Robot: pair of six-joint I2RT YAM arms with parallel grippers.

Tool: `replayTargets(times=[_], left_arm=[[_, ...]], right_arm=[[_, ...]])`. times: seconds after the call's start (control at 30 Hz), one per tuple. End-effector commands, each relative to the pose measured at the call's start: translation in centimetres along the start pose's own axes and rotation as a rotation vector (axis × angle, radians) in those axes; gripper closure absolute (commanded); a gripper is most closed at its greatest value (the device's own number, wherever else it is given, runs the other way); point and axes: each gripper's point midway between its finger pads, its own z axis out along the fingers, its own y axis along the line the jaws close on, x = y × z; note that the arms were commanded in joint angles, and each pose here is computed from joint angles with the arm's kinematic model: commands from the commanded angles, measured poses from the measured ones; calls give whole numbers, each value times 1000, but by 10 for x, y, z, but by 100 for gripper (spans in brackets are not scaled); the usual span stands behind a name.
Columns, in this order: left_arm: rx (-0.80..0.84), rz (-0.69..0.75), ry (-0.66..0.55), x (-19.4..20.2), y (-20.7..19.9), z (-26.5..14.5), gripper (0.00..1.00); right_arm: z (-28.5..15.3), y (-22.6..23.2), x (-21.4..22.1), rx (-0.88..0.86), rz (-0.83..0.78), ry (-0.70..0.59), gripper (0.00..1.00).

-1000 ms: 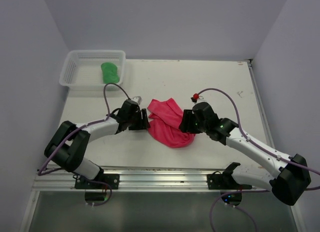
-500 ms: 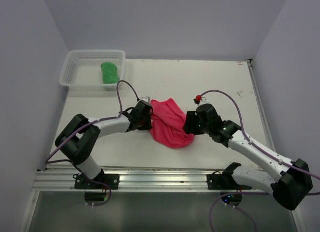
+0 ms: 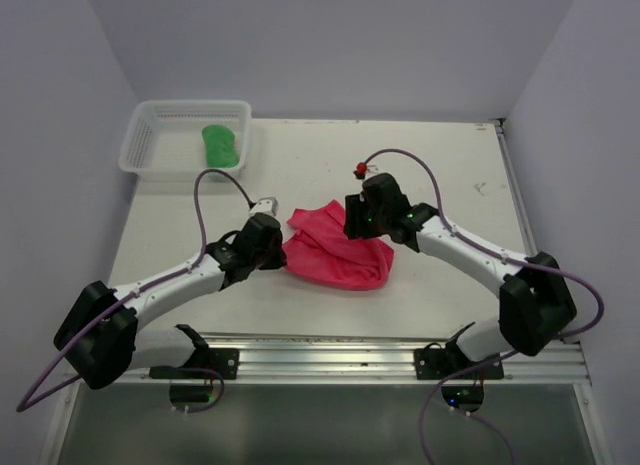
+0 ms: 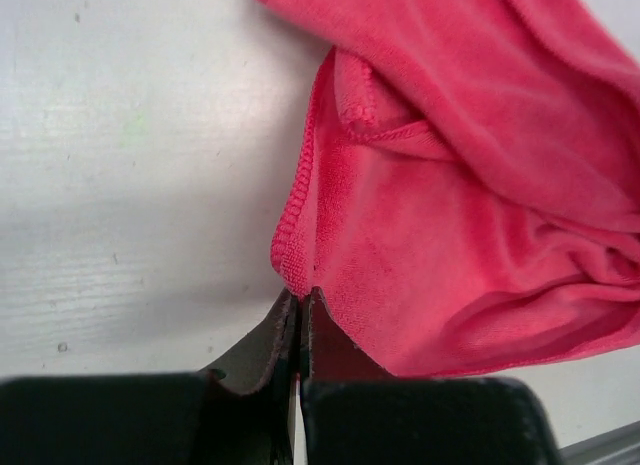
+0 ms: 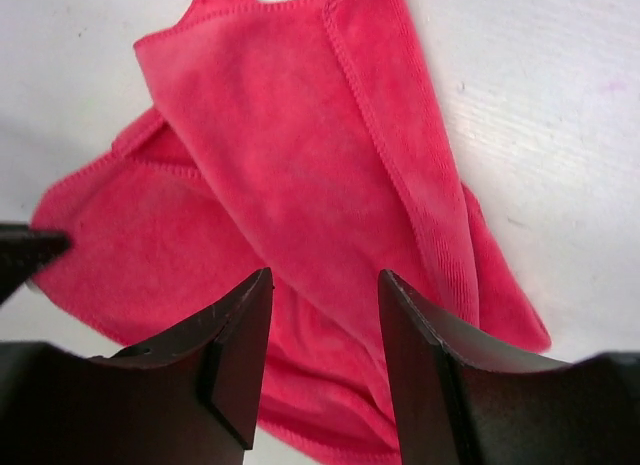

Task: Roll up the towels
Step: Flatten the towel

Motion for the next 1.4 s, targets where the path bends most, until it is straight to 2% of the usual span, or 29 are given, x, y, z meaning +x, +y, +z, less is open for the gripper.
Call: replayTargets(times=[0.0, 0.23, 0.53, 0.93, 1.03, 1.3, 1.37], left_arm=[[-35, -9, 52, 30, 19, 5, 100], [9, -15, 87, 49, 22, 4, 100], [10, 10, 83, 50, 23, 8, 100], [15, 14, 114, 61, 25, 17, 100], [19, 14, 120, 63, 25, 19, 100], [26, 15, 123, 63, 23, 19, 100], [26, 20, 127, 64, 23, 18, 100]], right_arm=[[21, 11, -33, -16, -69, -56, 50], [90, 14, -47, 46, -113, 12, 59], [127, 45, -46, 26, -228, 50, 59], [168, 34, -25, 90, -256, 128, 59], [172, 28, -21, 124, -260, 136, 63], [162, 29, -32, 136, -237, 108, 89], [154, 32, -40, 133, -227, 87, 92]])
